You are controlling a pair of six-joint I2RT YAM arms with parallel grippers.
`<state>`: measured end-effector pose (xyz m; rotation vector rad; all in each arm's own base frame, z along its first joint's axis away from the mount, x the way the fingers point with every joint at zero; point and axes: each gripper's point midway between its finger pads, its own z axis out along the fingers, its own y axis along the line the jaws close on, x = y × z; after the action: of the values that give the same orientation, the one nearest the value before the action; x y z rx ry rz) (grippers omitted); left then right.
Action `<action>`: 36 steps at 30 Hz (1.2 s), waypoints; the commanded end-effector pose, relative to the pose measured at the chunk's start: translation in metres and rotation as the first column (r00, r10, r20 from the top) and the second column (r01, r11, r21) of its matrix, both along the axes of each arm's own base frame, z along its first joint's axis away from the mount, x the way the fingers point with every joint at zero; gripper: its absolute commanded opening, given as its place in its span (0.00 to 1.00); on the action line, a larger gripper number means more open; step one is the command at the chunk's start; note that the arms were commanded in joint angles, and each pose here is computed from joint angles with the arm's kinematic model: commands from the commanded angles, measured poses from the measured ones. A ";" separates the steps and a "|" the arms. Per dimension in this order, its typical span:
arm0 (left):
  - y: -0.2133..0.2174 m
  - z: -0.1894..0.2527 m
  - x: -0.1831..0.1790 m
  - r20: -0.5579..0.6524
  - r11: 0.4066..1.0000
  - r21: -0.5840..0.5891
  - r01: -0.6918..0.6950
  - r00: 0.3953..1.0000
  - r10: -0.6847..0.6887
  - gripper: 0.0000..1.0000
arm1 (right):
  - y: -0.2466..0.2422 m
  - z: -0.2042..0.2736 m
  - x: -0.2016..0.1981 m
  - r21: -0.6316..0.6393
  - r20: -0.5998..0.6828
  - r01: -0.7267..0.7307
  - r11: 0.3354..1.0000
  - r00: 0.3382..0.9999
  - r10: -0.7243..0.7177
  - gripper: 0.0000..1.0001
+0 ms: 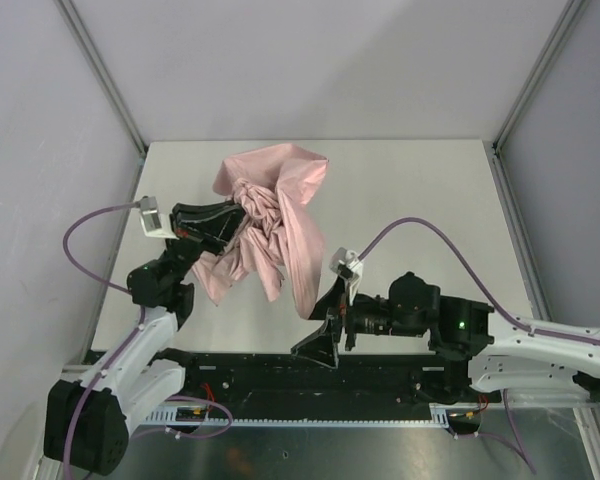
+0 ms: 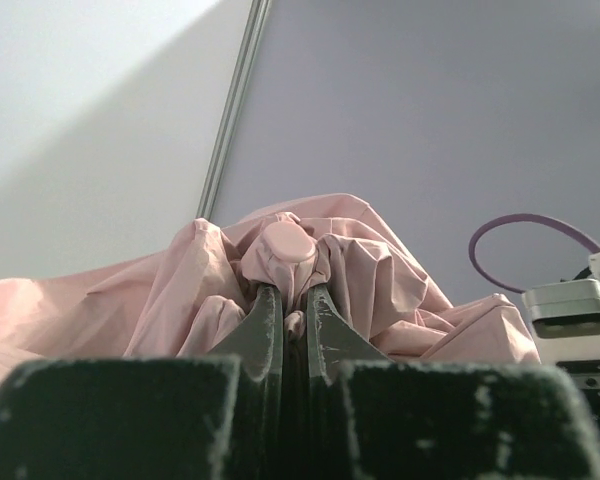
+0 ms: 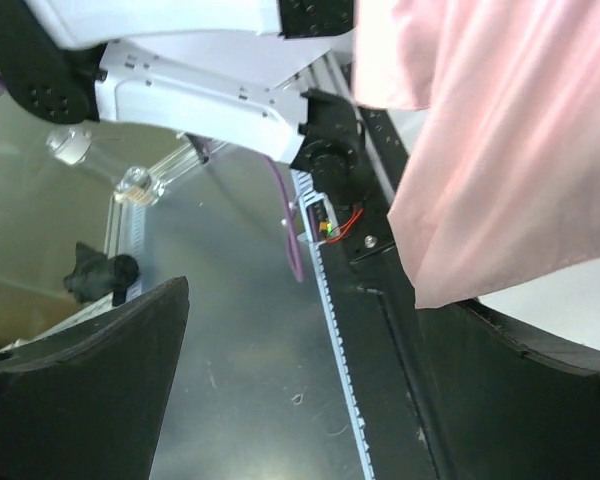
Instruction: Put away the umbrella
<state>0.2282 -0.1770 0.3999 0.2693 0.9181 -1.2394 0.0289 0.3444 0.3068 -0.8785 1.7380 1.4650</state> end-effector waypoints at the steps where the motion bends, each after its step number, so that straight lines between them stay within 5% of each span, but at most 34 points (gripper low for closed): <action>1: 0.024 0.074 -0.057 0.308 0.990 -0.140 0.003 0.950 0.041 0.00 | -0.018 0.016 0.020 0.044 0.028 0.112 0.993 0.993 -0.113 0.99; 7: 0.037 0.084 -0.063 0.302 0.976 -0.219 -0.010 0.950 0.078 0.00 | -0.040 0.069 0.061 0.342 -0.191 0.410 0.845 0.911 -0.365 0.99; 13: 0.038 0.084 -0.063 0.300 0.974 -0.225 -0.011 0.951 0.080 0.00 | -0.051 0.122 0.053 0.564 -0.176 0.332 0.756 0.943 -0.283 0.99; 23: 0.034 0.086 -0.074 0.330 0.981 -0.194 0.018 0.943 0.048 0.00 | -0.088 0.032 0.058 0.221 0.115 0.330 0.918 0.926 -0.360 0.98; 26: 0.034 0.085 -0.074 0.325 0.982 -0.189 0.027 0.945 0.037 0.00 | -0.136 0.008 0.094 0.110 0.108 0.579 0.808 0.801 -0.589 0.98; 29: 0.032 0.085 -0.078 0.326 0.983 -0.176 0.048 0.945 0.013 0.00 | -0.189 0.002 0.130 0.052 0.125 0.797 0.602 0.593 -0.796 0.99; 32: 0.029 0.082 -0.081 0.324 0.985 -0.156 0.069 0.946 -0.015 0.00 | -0.209 0.007 0.160 -0.013 0.225 0.889 0.458 0.449 -0.865 0.99; 36: 0.023 0.075 -0.085 0.315 0.987 -0.121 0.105 0.947 -0.063 0.00 | -0.185 0.023 0.212 -0.125 0.304 0.838 0.531 0.542 -0.784 0.98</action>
<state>0.2009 -0.1627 0.4296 0.2321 0.8256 -1.2975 0.1977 0.1540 0.3230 -0.0739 1.7257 0.5931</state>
